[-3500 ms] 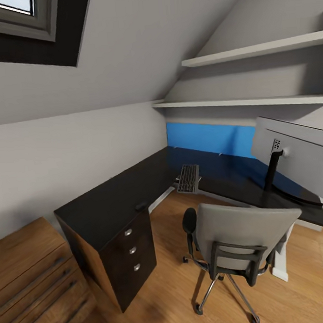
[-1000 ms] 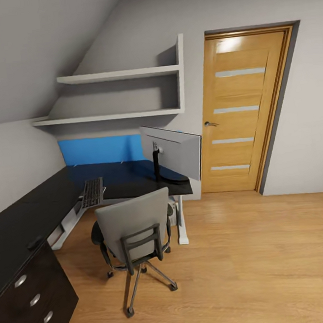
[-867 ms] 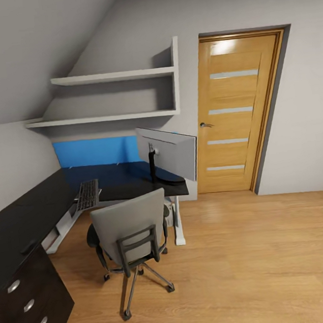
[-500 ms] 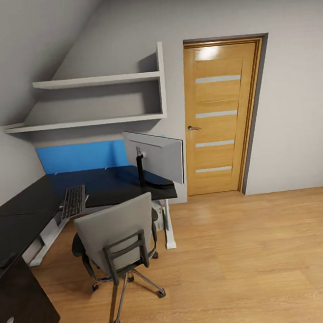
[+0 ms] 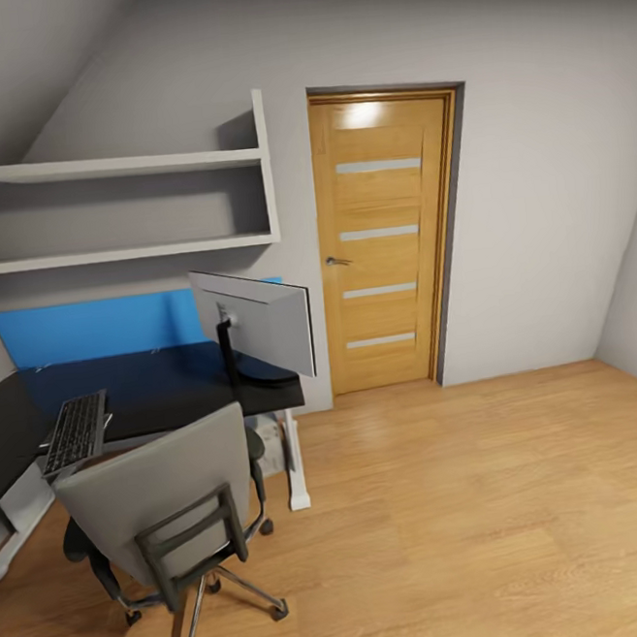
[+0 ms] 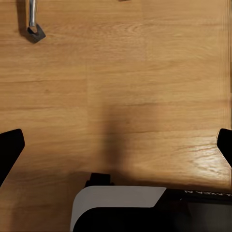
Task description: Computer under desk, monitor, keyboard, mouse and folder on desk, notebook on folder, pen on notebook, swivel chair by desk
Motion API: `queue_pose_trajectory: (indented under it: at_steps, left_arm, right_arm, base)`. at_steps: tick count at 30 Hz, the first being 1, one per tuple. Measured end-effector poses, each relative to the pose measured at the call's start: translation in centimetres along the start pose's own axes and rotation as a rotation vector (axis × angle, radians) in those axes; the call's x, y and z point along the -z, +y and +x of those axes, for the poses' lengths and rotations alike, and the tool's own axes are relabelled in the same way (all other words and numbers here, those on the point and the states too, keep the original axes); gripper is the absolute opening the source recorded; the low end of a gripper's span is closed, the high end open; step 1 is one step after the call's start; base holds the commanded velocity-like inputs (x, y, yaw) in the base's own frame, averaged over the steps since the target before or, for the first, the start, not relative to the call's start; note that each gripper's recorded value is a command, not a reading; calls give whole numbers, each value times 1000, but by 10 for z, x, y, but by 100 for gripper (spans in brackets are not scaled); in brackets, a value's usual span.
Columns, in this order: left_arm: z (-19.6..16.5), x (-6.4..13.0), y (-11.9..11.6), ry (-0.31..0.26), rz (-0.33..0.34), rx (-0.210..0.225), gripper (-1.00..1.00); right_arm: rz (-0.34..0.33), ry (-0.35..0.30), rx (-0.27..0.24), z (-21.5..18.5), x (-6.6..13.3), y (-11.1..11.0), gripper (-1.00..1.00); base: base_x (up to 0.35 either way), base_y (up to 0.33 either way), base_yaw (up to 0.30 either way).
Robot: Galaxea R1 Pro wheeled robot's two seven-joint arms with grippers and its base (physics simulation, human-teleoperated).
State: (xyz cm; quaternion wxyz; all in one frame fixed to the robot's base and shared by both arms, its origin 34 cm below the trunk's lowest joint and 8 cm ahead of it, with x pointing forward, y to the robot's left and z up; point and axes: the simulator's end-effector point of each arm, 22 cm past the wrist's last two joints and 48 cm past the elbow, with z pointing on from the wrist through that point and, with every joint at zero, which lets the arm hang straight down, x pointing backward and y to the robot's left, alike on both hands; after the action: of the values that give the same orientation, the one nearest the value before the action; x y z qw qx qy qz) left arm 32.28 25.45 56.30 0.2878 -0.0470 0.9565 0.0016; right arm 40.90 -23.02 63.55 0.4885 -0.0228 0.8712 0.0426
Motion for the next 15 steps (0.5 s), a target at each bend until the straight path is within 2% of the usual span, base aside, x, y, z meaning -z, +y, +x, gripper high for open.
queue_pose_trajectory:
  at_steps: [15]
  left_arm:
    - [0, 0, 2, 0, -2, 2, 100]
  right_arm:
    - [1, 3, -2, 1, 0, 1, 100]
  base:
    - [3, -1, -299]
